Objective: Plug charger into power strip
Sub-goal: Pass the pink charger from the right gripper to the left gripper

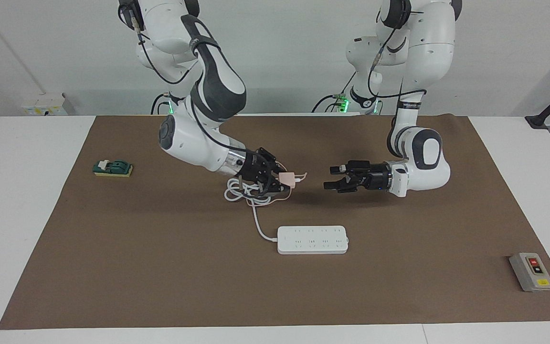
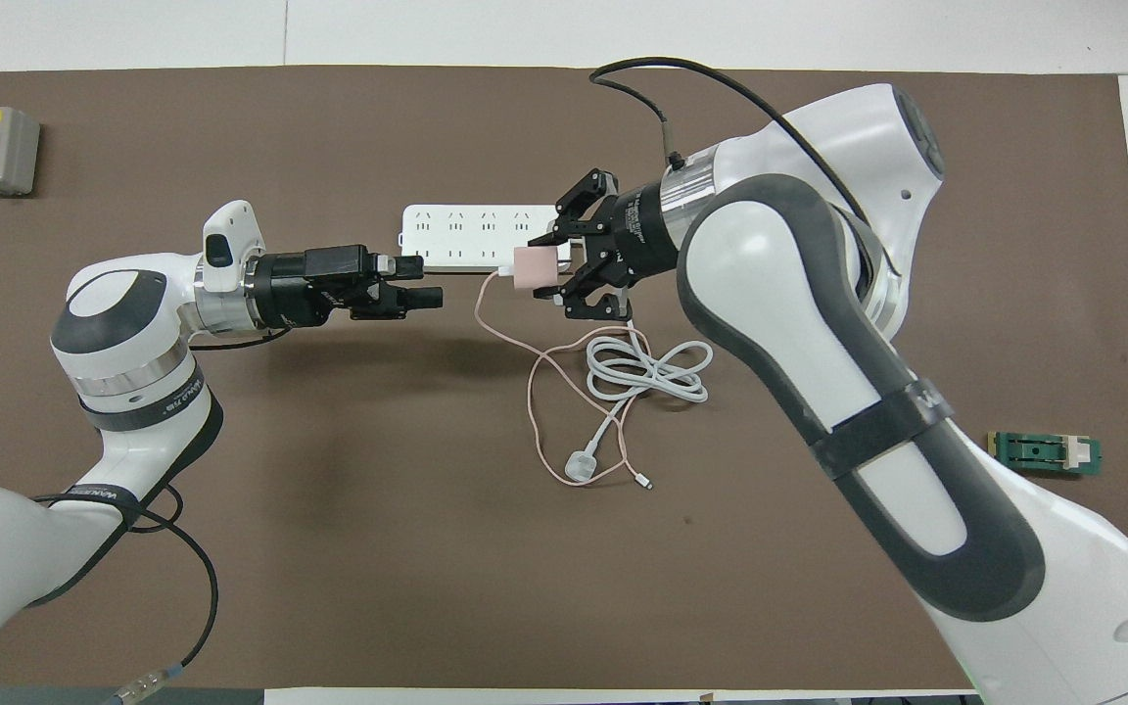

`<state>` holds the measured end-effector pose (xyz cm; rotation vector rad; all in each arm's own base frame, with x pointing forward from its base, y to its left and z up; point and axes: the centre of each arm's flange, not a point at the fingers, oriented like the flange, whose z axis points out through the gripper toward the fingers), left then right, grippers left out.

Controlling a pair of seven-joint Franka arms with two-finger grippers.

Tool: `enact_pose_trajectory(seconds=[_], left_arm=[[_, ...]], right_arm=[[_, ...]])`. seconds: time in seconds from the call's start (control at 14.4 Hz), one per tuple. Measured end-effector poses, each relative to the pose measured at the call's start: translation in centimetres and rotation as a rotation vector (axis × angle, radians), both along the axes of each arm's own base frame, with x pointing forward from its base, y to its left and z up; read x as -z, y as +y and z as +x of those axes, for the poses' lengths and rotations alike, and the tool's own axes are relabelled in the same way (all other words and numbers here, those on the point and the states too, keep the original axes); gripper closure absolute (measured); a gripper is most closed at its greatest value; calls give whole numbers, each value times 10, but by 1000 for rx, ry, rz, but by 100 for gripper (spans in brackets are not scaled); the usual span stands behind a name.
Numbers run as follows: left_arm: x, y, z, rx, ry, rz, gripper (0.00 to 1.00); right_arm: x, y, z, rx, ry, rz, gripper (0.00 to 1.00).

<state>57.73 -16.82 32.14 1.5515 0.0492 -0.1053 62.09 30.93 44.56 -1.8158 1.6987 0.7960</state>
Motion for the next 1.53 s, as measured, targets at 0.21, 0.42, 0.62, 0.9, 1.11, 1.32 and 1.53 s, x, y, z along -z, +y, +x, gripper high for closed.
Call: enact_pose_trajectory(seconds=[0.21, 0.42, 0.62, 0.9, 1.11, 1.32, 1.53], left_arm=[[1, 0, 0, -2, 0, 2, 0], [1, 0, 0, -2, 0, 2, 0], [2, 0, 0, -2, -1, 1, 0], [2, 0, 0, -1, -2, 1, 0], [2, 0, 0, -1, -3, 1, 0], [2, -2, -1, 1, -5, 1, 0], [3, -11, -3, 9, -7, 7, 0]], right_arm=[[-1, 25, -8, 4, -20, 0, 51], [2, 38, -9, 26, -38, 14, 51], [12, 51, -12, 35, -48, 12, 51], [25, 60, -13, 38, -44, 6, 51], [25, 60, -13, 38, -45, 6, 51], [24, 61, -13, 38, -46, 7, 51], [24, 61, -13, 38, -47, 7, 51]])
